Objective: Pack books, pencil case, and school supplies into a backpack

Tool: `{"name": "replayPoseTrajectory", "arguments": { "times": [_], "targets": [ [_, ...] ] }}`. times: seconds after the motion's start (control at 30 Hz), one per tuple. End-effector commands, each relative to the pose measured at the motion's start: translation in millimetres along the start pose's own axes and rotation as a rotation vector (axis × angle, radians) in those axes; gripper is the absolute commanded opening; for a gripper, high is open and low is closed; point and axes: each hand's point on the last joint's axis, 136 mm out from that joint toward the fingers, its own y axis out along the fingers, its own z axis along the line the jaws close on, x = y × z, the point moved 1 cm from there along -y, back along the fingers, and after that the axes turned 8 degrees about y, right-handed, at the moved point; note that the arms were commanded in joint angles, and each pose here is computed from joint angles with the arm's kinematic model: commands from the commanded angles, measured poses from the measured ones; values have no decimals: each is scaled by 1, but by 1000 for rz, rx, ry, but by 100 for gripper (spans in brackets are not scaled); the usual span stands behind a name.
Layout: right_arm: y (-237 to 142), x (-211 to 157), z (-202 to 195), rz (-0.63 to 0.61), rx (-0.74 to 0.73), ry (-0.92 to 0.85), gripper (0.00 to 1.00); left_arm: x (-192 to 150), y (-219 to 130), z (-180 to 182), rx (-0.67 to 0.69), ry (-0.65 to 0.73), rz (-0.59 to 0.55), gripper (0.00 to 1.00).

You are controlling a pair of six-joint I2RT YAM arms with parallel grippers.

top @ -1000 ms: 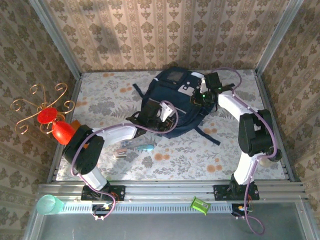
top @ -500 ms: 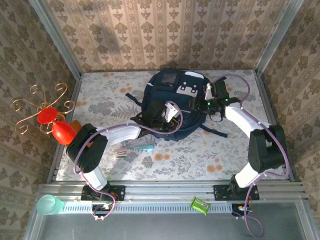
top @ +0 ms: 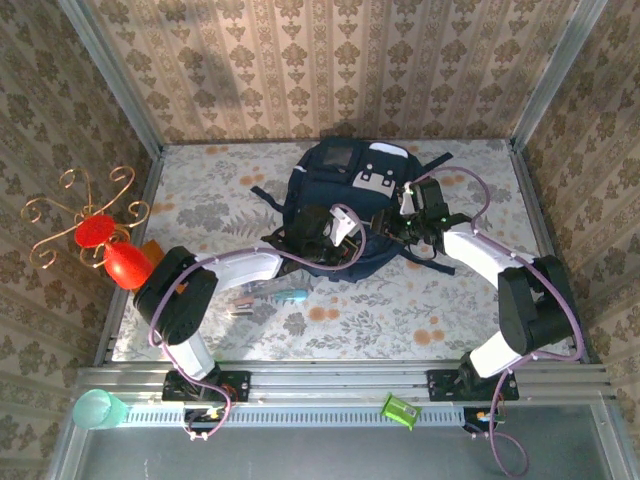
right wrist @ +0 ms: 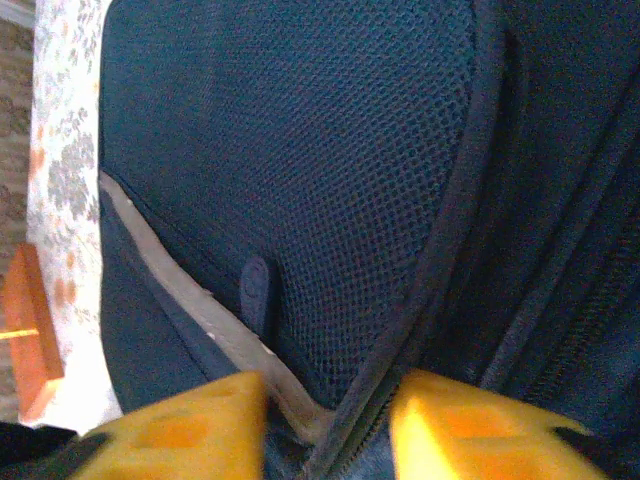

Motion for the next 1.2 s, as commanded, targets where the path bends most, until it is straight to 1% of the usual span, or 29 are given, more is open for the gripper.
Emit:
{"name": "replayPoseTrajectory", "arguments": {
  "times": [0.0, 0.17, 0.27, 0.4, 0.63, 0.77, 0.83, 0.9, 1.03, 1.17],
  "targets": [
    [1, 6, 13, -9, 32, -26, 25, -1, 1, -5, -9, 8, -3, 0],
    [-5, 8, 4, -12, -30, -62, 7, -9, -3, 9, 79, 15, 38, 0],
    [-11, 10, -3, -8, -48, -68, 2, -15, -9, 21, 153, 28, 71, 0],
    [-19, 12, -12, -4, -53, -68, 0, -26, -19, 40, 236, 29, 112, 0],
    [-27, 18, -18, 16, -54, -76, 0, -38, -40, 70, 337, -3, 138, 0],
    [-29, 26, -17, 33, -48, -85, 3, -42, -46, 79, 359, -22, 146, 0],
    [-28, 30, -18, 40, -54, -84, 6, -40, -45, 75, 330, -21, 139, 0],
    [-25, 36, -17, 37, -51, -84, 7, -36, -40, 63, 265, -21, 115, 0],
    [-19, 49, -16, 37, -52, -79, 7, -20, -29, 30, 123, -13, 46, 0],
    [-11, 56, -11, 48, -31, -75, 7, -10, -19, 2, 38, 10, 23, 0]
  ]
}}
